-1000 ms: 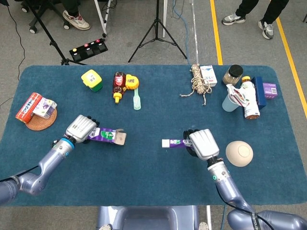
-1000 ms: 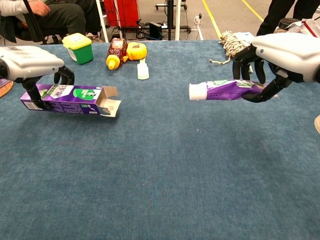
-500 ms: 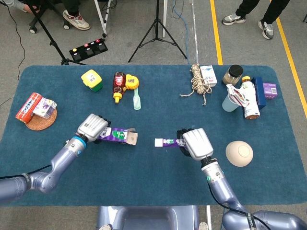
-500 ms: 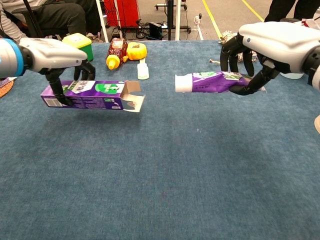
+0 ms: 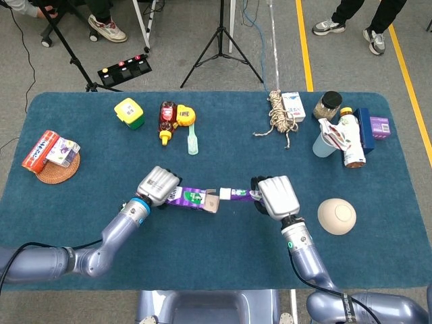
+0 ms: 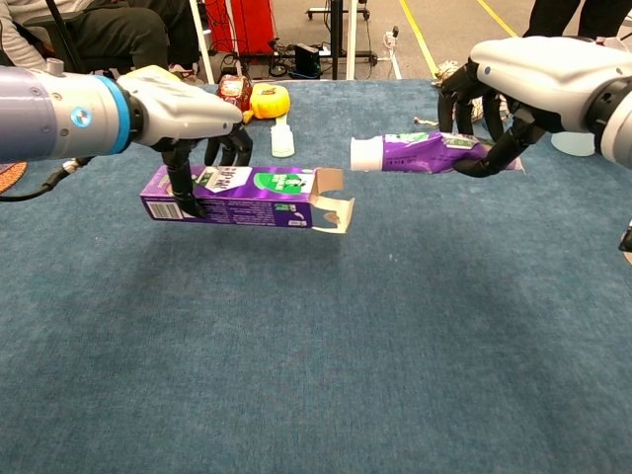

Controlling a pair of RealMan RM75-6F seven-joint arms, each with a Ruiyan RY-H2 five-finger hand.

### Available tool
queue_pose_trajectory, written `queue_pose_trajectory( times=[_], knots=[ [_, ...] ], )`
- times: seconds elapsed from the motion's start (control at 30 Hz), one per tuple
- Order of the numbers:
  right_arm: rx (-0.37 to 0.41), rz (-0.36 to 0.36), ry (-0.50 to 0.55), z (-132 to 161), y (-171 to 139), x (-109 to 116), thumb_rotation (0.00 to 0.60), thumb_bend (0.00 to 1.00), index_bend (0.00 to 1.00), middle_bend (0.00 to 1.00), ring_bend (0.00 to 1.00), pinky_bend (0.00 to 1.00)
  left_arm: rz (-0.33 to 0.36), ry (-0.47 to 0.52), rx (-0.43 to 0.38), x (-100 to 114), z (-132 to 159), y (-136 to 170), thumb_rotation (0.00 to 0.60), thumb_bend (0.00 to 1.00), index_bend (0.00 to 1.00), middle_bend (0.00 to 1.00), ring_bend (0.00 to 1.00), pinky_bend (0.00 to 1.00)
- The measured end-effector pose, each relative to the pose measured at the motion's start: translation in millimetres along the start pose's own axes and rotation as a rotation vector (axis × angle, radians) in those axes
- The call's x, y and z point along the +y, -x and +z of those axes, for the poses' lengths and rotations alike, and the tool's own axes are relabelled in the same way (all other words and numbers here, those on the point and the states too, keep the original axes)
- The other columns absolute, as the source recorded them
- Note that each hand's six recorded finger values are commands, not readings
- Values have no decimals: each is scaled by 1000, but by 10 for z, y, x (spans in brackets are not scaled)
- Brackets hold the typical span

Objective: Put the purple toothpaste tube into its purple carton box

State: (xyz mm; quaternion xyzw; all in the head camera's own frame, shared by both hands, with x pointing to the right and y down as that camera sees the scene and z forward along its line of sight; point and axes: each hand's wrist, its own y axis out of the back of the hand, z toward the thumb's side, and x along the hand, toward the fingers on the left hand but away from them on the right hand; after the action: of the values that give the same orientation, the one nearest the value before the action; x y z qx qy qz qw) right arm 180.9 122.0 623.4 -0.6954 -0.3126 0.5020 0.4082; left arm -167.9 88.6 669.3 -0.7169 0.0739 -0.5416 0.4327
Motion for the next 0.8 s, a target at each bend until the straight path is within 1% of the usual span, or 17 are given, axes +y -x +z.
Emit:
queue_pose_trajectory(
  times=[0.2, 0.37, 0.6, 0.8],
  knots=[
    [15, -2, -5, 13, -26, 6, 600, 528, 587, 613, 599, 749, 8, 1, 10, 93, 128, -66, 600, 206, 509, 432, 346, 598],
    [22, 0, -14, 27, -37, -19, 600, 528, 588, 614, 600, 750, 24, 26, 10, 172, 135, -82, 600, 207, 509, 432, 345, 598],
    [16, -1, -12, 20, -15, -26, 600, 527, 588, 616, 601, 750, 41, 26, 8, 250, 117, -34, 600, 207, 509, 432, 346, 598],
    [30, 5, -14, 93, -41, -55, 600, 529, 589, 616, 601, 752, 51, 41, 2, 297, 134, -36, 600, 207, 509, 432, 346, 599]
  ],
)
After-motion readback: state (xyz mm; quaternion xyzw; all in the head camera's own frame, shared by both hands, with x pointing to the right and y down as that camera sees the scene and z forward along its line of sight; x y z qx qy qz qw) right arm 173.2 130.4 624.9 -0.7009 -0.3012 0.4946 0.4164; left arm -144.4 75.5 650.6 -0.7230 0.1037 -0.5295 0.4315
